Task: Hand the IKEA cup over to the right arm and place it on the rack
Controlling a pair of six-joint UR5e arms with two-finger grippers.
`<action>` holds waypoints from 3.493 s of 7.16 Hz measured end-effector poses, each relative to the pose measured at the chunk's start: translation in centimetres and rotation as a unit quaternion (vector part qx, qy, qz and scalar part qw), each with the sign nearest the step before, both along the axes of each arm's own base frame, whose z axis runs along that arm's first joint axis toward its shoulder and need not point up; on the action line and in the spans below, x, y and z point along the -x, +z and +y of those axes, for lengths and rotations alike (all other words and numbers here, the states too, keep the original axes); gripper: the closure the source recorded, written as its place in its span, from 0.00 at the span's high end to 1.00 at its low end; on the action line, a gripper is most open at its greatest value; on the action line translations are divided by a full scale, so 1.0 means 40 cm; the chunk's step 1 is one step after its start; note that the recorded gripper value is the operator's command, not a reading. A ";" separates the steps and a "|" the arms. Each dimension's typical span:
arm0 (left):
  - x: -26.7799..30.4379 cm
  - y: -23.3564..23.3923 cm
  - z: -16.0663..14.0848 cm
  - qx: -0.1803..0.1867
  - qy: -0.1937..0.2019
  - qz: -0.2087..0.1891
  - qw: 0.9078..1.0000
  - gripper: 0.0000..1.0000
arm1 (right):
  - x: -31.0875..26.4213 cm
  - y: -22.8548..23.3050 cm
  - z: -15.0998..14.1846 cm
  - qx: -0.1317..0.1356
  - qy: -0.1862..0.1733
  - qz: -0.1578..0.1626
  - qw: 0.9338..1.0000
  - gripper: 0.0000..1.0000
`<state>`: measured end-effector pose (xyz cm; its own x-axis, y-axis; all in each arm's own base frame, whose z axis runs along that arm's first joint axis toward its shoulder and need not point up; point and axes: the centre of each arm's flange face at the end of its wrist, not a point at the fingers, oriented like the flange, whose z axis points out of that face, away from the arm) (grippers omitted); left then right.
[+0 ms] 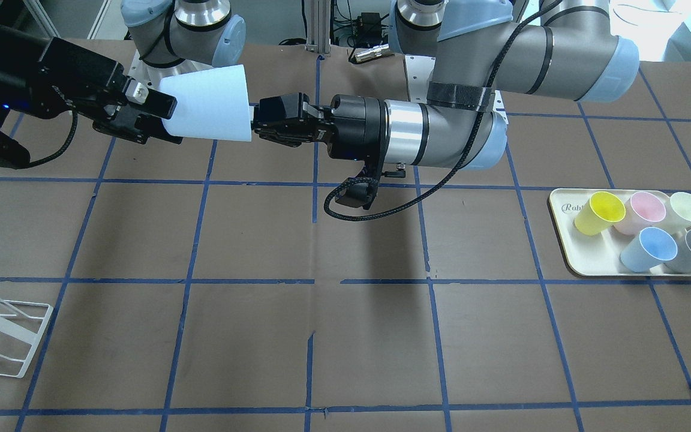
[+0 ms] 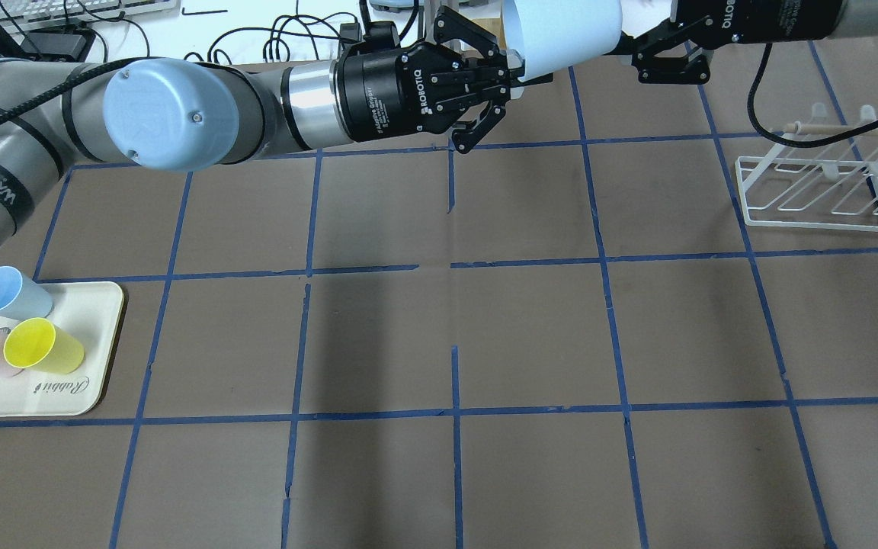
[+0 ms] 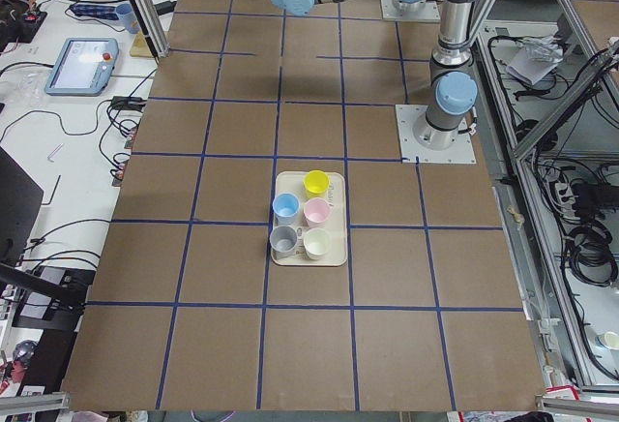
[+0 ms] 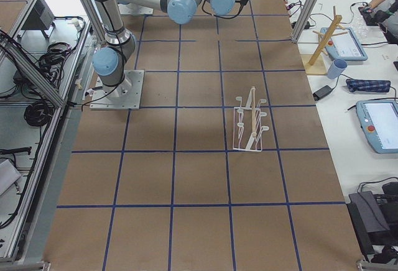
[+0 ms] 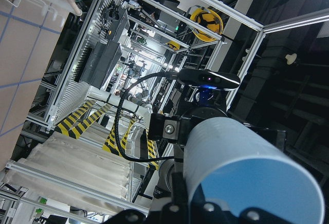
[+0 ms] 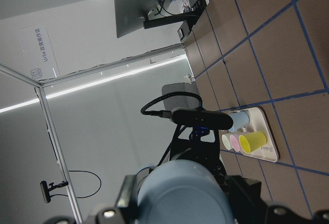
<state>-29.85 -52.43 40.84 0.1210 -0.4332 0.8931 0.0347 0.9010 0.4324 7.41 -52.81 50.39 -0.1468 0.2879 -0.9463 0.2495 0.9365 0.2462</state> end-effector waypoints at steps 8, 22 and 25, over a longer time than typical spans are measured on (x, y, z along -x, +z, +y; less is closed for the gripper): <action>-0.079 0.002 -0.027 -0.021 0.013 -0.011 1.000 1.00 | 0.030 0.015 -0.029 0.011 -0.005 0.016 1.000 0.44; -0.484 0.212 0.106 0.053 -0.184 -0.714 0.673 1.00 | 0.542 -0.178 -0.228 0.021 0.115 0.670 0.733 0.31; -0.396 0.143 0.086 0.089 -0.165 -0.732 0.654 1.00 | 0.560 -0.264 -0.219 0.029 0.110 0.673 0.731 0.31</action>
